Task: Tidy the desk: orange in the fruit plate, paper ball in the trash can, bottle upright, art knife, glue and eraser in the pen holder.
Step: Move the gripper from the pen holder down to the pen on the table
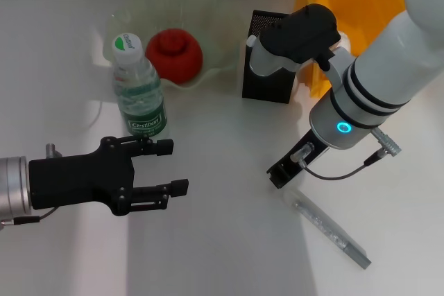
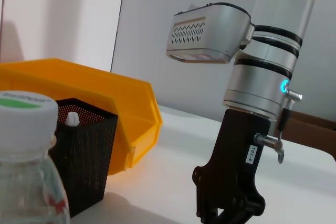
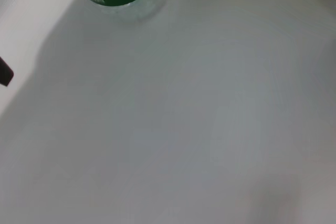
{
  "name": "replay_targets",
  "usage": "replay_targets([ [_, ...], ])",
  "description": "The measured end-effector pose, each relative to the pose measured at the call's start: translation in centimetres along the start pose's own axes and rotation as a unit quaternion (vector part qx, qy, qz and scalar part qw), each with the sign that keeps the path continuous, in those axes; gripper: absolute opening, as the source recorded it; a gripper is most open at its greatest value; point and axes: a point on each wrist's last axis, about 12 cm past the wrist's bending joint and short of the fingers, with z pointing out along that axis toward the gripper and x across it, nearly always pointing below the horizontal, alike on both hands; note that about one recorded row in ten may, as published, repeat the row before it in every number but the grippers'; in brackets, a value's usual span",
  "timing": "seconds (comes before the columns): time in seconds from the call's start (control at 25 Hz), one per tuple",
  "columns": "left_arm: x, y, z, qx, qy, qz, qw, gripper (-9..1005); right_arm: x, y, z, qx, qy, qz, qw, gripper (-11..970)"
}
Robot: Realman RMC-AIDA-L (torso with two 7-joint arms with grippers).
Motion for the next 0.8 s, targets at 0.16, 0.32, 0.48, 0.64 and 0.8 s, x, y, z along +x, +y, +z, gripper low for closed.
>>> replay_targets([
  [0.16,0.0,0.0,0.0,0.000,0.000,0.000,1.000,754,0.0,0.0,-0.2,0.000,-0.006,0.000,1.000,11],
  [0.32,0.0,0.0,0.0,-0.001,-0.001,-0.001,1.000,754,0.0,-0.1,-1.0,0.001,-0.022,-0.005,1.000,1],
  [0.48,0.0,0.0,-0.1,-0.002,-0.002,-0.001,1.000,754,0.2,-0.1,-2.8,0.004,-0.040,-0.015,0.999,43],
  [0.64,0.0,0.0,-0.2,-0.004,-0.003,-0.001,1.000,754,1.5,0.1,-4.6,0.039,-0.026,-0.026,0.999,86],
  [0.8,0.0,0.1,-0.2,-0.006,-0.005,-0.001,1.000,754,2.6,0.3,-4.7,0.037,-0.009,-0.023,0.999,179],
])
